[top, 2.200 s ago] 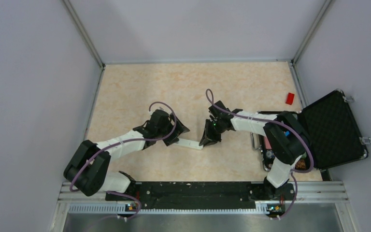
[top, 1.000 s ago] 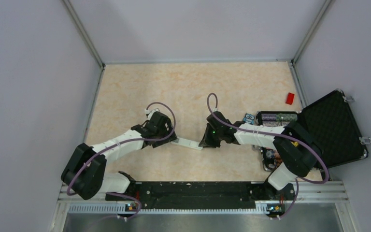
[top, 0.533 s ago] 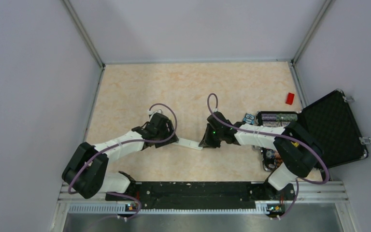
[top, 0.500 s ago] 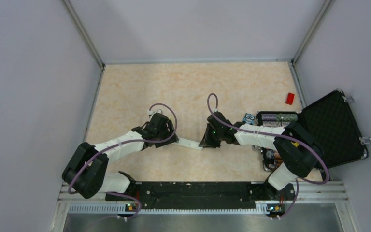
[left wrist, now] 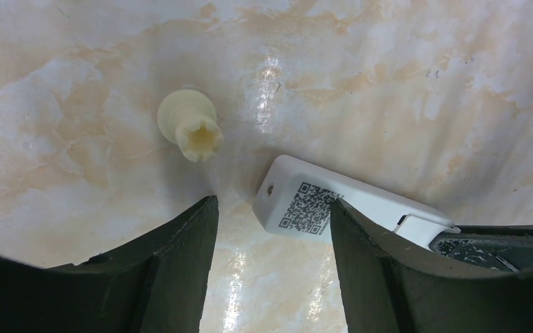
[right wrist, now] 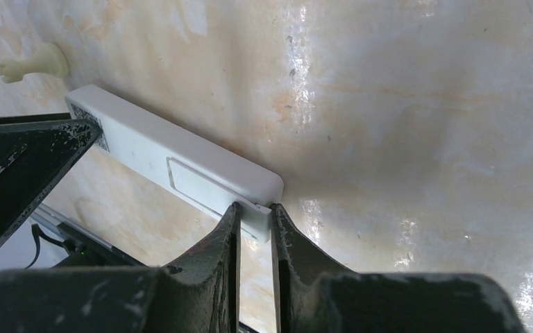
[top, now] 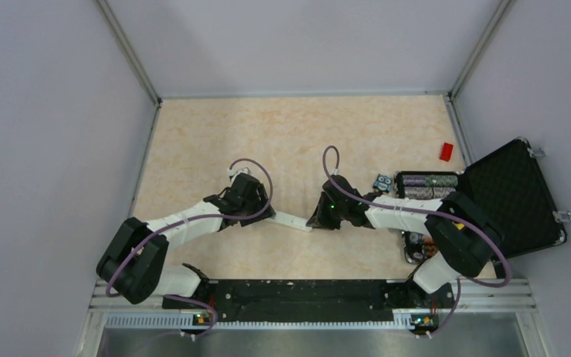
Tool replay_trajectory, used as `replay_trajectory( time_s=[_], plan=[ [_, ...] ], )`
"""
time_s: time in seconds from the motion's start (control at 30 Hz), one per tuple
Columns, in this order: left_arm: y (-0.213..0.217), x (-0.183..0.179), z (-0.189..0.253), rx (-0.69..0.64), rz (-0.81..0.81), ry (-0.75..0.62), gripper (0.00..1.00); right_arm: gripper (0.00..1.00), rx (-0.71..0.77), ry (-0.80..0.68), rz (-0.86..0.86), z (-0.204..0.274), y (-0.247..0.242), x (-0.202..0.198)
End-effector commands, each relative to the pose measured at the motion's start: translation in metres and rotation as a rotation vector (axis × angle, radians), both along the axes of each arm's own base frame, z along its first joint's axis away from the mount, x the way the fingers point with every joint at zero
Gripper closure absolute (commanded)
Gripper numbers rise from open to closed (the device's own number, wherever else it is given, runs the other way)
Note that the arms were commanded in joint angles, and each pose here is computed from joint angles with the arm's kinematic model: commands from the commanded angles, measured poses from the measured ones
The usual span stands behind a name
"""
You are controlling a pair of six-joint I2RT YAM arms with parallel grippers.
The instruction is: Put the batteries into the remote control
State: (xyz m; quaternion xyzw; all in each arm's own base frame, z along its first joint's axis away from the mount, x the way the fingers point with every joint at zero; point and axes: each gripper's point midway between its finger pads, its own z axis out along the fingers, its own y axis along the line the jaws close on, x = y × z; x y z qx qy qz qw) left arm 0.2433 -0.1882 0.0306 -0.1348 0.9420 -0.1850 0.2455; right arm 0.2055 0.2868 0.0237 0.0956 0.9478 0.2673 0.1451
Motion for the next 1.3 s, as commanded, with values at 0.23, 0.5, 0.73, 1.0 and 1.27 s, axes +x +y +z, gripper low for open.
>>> replay_trajectory(
  time_s=[0.23,0.5,0.73,1.0,1.27],
  plan=[
    [0.005,-0.007,-0.017,0.027,0.011,0.035,0.37,1.00,-0.101,0.038,0.030,-0.049,-0.049,-0.044],
    [0.006,-0.006,-0.016,0.033,0.006,0.028,0.37,1.00,-0.096,0.045,0.029,-0.041,-0.054,-0.045],
    [0.003,0.001,-0.010,0.028,-0.006,-0.003,0.34,1.00,-0.034,0.067,0.021,-0.040,-0.041,-0.043],
    [0.004,0.006,-0.001,0.032,-0.016,-0.052,0.30,1.00,0.031,0.051,-0.020,-0.043,-0.027,-0.032],
    [0.007,0.014,0.004,0.059,-0.023,-0.096,0.28,0.97,0.023,0.092,-0.013,-0.050,-0.023,-0.035]
  ],
)
